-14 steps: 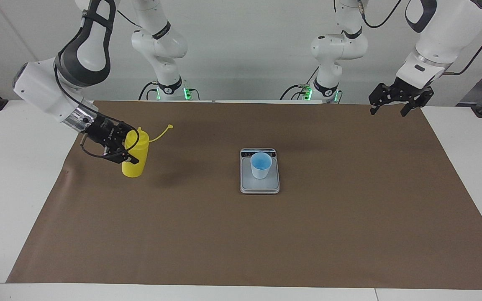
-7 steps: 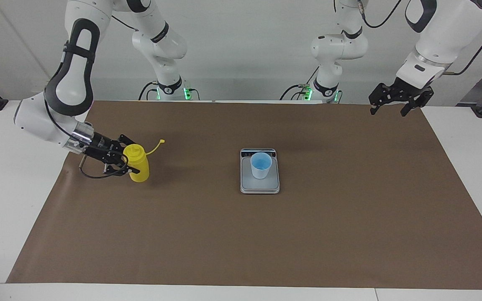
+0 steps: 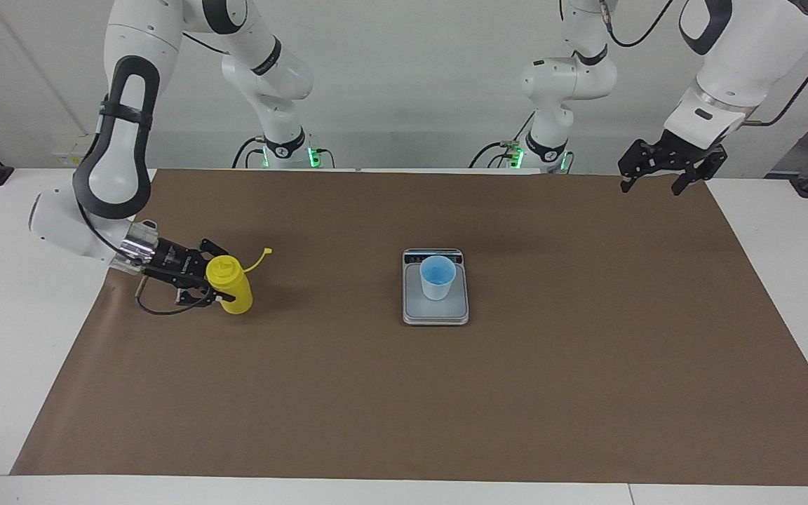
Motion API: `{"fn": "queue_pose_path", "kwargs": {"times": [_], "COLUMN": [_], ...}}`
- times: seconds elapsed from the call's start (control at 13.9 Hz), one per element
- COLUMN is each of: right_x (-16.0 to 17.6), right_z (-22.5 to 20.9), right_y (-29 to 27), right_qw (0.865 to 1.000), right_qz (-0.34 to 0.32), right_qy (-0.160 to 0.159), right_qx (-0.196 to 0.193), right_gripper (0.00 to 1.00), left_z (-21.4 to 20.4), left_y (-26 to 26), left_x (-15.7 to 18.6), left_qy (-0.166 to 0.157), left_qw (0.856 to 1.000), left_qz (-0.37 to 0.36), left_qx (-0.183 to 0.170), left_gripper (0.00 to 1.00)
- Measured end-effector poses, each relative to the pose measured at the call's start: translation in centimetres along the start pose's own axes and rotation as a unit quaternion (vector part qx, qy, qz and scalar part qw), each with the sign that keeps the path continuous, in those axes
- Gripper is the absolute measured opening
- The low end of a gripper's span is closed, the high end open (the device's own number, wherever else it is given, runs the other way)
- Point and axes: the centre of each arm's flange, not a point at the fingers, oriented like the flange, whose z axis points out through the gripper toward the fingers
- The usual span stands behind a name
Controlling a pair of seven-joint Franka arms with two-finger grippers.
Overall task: Pour seasoning into cup on scale with both arms
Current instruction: 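Lower the yellow bottle onto the table and open the right gripper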
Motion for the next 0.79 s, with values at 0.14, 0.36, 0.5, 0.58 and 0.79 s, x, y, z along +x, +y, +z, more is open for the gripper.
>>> {"fn": "queue_pose_path", "kwargs": {"times": [0.14,0.36,0.5,0.58,0.79], "right_x": [0.2,0.4,0.1,-0.2,-1.0], "right_z": [0.0,-0.3,-0.9,-1.3,-2.7], "right_y": [0.0,-0.1,0.0,0.2,0.7], "right_qw": [1.000,1.000,1.000,1.000,0.998], "right_qz": [0.011,0.011,0.005,-0.001,-0.018], "right_qy": [0.002,0.007,0.016,0.025,0.056], "right_qx": [0.004,0.011,0.012,0.012,0.010], "right_gripper": [0.49,0.60,0.80,0.80,0.93], "left_z": [0.0,0.0,0.0,0.0,0.0], "left_y": [0.0,0.0,0.0,0.0,0.0], "left_x": [0.0,0.0,0.0,0.0,0.0], "left_qy": [0.000,0.000,0.000,0.000,0.000], "left_qw": [1.000,1.000,1.000,1.000,1.000], "left_qz": [0.000,0.000,0.000,0.000,0.000], "left_qx": [0.000,0.000,0.000,0.000,0.000], "left_gripper": [1.00,1.00,1.00,1.00,1.00]}}
